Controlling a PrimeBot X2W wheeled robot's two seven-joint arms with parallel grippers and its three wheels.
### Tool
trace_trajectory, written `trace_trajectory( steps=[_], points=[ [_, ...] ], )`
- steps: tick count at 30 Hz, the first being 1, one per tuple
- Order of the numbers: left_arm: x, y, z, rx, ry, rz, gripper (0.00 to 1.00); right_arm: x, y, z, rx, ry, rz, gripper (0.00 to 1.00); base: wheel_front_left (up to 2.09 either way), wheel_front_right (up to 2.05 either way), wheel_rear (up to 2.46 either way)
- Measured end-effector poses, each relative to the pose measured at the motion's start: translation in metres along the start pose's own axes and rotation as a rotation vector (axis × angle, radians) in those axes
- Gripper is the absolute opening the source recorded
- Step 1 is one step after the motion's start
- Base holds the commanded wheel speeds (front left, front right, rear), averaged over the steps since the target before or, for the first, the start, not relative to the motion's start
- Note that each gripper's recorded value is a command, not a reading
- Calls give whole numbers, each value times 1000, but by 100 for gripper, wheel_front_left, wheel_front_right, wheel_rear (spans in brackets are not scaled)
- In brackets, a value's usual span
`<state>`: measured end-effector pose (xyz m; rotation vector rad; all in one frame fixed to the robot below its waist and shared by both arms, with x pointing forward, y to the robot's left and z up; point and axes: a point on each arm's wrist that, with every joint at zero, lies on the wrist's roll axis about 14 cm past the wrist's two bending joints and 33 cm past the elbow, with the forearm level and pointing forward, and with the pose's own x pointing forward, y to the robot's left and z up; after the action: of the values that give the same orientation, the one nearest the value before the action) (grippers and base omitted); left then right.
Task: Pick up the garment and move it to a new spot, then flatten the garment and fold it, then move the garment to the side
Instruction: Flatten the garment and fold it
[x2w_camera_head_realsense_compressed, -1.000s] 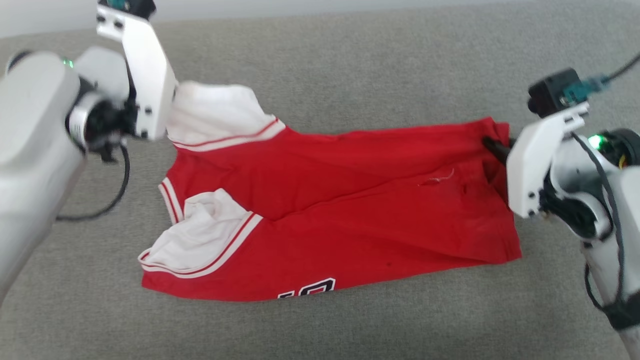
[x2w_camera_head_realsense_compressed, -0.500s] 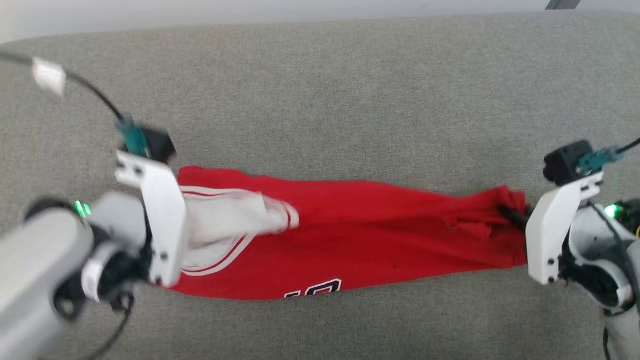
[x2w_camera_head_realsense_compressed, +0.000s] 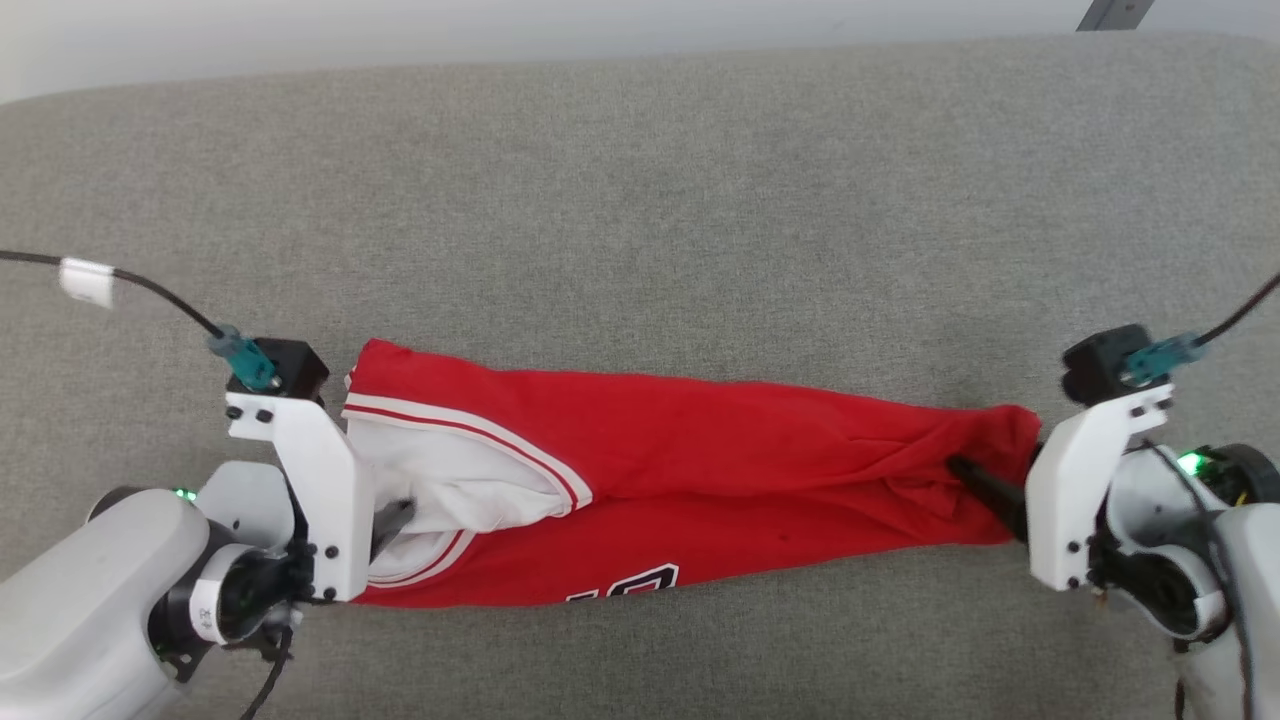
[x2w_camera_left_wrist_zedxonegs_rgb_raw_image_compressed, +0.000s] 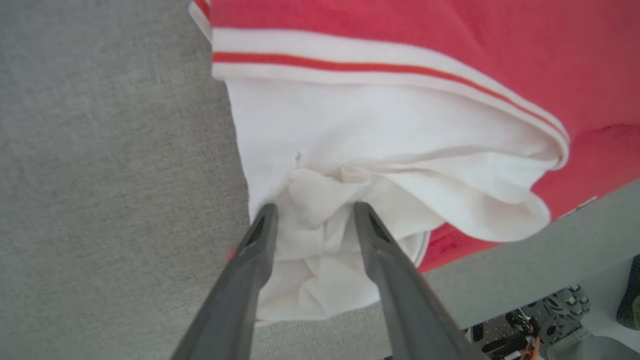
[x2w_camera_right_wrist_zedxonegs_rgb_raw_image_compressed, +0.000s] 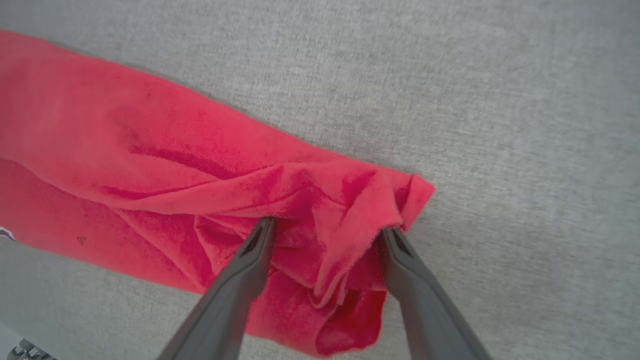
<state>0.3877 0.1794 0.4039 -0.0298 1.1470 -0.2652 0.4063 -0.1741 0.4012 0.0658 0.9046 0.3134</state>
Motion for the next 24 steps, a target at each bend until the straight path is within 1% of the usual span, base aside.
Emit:
trace_trajectory(
  steps=[5,7,13,14,16,19,21,24],
  points=[
    [-9,2,20,-3,-155,-7,100,-13,-3,14,43,-65,-1,100,0,0,0],
    [-11,2,22,6,-186,-9,100,-15,-5,14,52,-65,-7,100,0,0,0],
    [-29,6,46,21,-427,-4,100,-25,-19,18,80,-79,-48,100,0,0,0],
    [-34,9,51,14,-503,3,100,-25,-20,19,94,-81,-50,100,0,0,0],
    [-38,12,51,5,-559,7,100,-21,-19,17,117,-74,-43,100,0,0,0],
    [-45,19,52,-11,-645,28,100,-13,-22,7,125,-32,-53,100,0,0,0],
    [-51,23,53,2,-708,48,100,-6,-22,0,131,-5,-48,100,0,0,0],
    [-58,30,52,-9,-792,77,100,7,-18,-10,127,45,-36,100,0,0,0]
  ],
)
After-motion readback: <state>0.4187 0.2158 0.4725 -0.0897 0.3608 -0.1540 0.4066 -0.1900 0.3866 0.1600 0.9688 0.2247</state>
